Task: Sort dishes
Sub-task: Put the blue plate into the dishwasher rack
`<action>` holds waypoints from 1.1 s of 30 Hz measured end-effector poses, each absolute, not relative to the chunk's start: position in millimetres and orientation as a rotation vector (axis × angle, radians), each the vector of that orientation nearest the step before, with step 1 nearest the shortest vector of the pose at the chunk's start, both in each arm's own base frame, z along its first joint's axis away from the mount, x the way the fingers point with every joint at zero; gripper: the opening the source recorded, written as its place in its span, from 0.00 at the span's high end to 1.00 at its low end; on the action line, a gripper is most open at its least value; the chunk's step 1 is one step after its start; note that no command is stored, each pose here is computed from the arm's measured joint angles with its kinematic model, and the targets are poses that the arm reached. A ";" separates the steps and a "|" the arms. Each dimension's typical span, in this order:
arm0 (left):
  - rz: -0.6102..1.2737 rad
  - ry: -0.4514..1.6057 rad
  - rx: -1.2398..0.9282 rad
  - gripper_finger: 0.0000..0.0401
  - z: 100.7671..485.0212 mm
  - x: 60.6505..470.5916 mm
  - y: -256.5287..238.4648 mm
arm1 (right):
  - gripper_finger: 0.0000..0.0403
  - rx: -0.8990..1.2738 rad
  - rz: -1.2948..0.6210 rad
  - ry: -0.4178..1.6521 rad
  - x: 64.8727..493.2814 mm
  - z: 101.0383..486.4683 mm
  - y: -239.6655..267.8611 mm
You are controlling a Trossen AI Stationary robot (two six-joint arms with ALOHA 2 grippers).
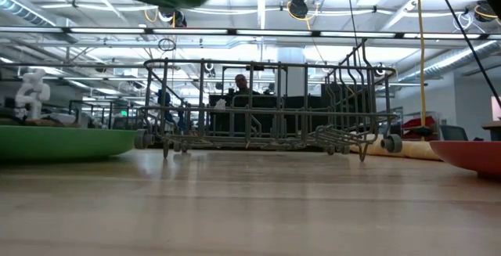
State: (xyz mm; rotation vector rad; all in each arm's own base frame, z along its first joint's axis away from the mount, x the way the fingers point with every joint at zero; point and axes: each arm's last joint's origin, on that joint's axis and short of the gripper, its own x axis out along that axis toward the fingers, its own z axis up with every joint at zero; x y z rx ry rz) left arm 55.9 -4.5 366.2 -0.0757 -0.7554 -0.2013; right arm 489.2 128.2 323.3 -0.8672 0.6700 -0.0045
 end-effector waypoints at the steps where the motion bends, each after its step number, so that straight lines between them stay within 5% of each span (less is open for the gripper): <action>1: -0.200 -0.745 -0.075 0.91 368.2 58.2 -4.5 | 1.00 -0.847 -0.014 0.693 486.8 325.2 122.6; 17: -0.183 -0.446 0.021 0.54 359.4 98.0 -5.2 | 1.00 -0.838 -0.157 1.103 440.4 336.3 71.6; 33: 0.124 0.095 0.295 0.52 309.8 132.1 3.9 | 1.00 -0.750 -0.113 1.335 416.2 327.0 72.8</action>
